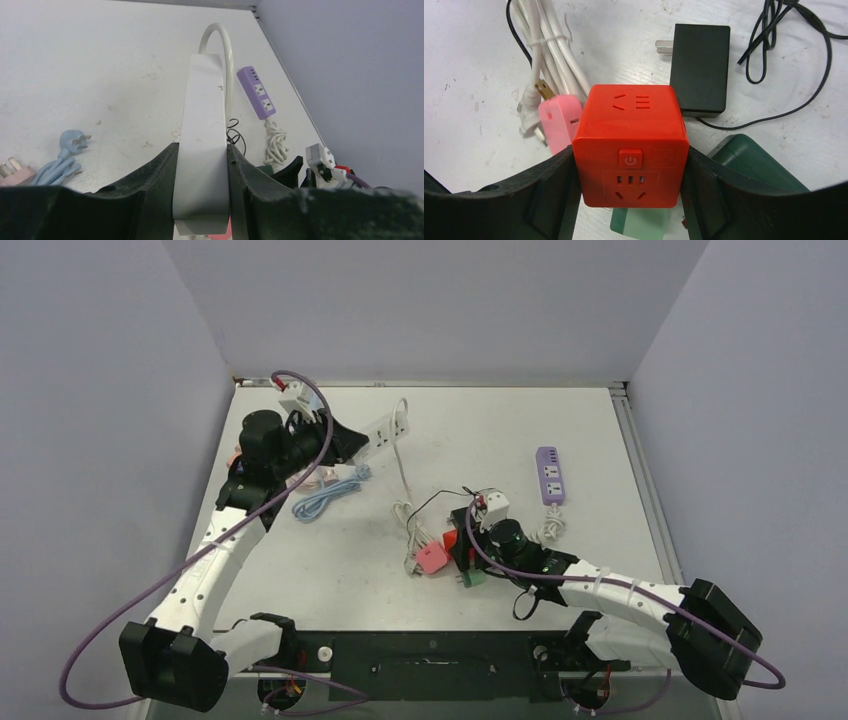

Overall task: Pull the plug off the socket
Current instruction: Place the plug at the center of the board.

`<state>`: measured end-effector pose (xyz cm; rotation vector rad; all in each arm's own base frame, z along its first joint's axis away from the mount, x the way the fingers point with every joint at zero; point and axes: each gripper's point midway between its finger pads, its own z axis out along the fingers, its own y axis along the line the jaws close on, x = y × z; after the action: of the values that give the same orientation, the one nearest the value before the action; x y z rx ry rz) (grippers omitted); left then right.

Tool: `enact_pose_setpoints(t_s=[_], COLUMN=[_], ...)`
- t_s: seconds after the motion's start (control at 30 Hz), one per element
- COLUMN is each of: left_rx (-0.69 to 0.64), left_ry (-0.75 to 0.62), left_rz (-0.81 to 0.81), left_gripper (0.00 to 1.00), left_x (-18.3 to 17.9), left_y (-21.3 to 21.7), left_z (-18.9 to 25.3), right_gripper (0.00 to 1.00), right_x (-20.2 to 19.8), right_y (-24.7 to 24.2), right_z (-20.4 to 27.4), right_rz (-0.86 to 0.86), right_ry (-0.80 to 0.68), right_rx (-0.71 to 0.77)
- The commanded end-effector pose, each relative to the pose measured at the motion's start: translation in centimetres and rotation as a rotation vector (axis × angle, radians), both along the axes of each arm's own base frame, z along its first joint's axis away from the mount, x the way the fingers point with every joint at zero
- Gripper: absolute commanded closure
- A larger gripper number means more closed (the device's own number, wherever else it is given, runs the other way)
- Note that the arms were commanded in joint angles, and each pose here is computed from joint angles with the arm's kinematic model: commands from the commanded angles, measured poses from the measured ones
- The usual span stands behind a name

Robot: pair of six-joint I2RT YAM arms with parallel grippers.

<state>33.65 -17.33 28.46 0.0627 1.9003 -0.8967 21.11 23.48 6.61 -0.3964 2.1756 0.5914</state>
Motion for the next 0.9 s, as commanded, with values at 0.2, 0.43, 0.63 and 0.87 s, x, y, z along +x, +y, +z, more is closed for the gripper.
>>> enact_pose_setpoints(t_s=[0.2, 0.43, 0.63, 0.87], left_rx=[-0.139, -0.184, -0.237, -0.282], left_ry=[-0.351, -0.403, -0.447, -0.42], left_rz=[-0.033, -0.086, -0.135, -0.141], left_gripper=[1.0, 1.0, 1.0, 1.0], left_x=[-2.4, -3.7, -4.1, -4.0], left_y=[-0.4, -2.1, -4.0, -5.1], left_z=[15.9, 18.7, 20.5, 19.0], right_gripper=[0.08, 0.1, 0.1, 0.1], right_x=[1.4, 2.7, 5.5, 8.9], right_y=[-0.3, 0.2, 1.3, 4.6], right_z=[6.6, 12.3, 17.2, 19.7], right_rz=[-0.051, -0.041, 0.003, 0.104], right_ry=[-0.15, -0.298, -0.447, -0.563], right_rx=[0.087, 0.159, 0.247, 0.349])
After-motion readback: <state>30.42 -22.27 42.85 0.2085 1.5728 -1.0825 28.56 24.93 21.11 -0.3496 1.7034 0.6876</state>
